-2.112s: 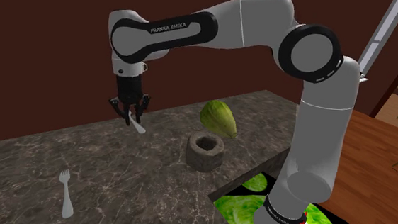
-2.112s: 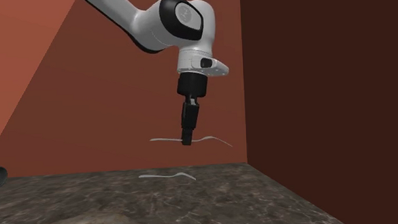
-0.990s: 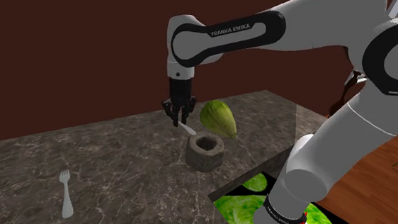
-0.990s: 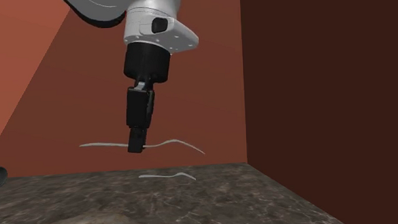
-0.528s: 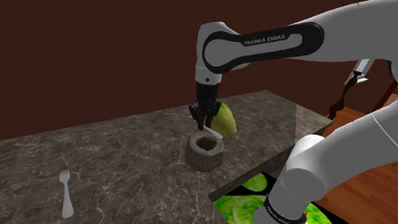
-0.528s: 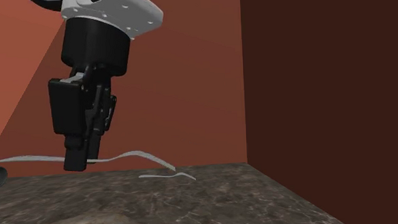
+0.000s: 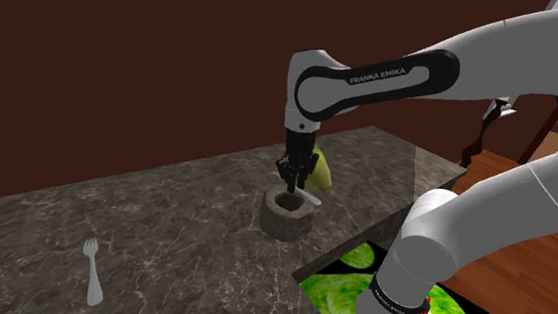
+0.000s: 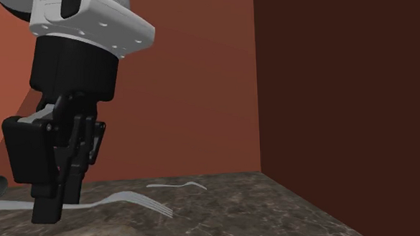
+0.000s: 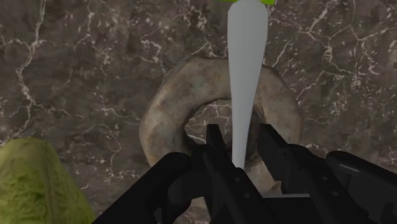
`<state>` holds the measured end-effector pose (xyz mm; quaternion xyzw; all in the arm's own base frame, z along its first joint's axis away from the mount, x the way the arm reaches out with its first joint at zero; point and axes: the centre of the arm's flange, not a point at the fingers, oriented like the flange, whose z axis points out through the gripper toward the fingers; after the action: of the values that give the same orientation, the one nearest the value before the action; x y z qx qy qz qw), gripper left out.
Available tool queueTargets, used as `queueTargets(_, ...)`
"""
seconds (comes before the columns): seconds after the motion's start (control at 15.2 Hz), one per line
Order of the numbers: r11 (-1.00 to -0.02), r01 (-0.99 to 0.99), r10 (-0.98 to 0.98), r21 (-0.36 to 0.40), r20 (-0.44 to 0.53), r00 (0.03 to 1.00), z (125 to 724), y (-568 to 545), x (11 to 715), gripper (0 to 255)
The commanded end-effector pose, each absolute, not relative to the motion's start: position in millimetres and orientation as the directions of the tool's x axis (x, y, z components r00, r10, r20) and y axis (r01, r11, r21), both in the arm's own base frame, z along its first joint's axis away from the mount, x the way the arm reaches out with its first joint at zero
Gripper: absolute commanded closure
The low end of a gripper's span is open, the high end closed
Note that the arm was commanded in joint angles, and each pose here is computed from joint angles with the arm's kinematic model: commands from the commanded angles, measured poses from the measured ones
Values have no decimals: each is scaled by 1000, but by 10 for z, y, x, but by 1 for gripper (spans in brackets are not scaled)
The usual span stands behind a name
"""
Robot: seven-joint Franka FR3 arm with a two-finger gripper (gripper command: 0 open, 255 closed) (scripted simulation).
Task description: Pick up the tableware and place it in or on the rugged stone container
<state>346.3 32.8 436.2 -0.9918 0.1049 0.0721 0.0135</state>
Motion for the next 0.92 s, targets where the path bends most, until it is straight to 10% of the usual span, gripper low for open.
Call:
queueTargets(0.0, -978, -210, -206, -12, -145, 968, 4247, 336, 3465, 255)
queueTargets(0.66, -978, -210, -206, -12, -145, 968, 4107, 336, 3465, 255)
queueTargets(0.73, -978, -210, -206, -12, -145, 968, 4107, 336, 3465, 0)
queueTargets(0.86, -978, -210, -206, -12, -145, 968, 4107, 336, 3465, 0)
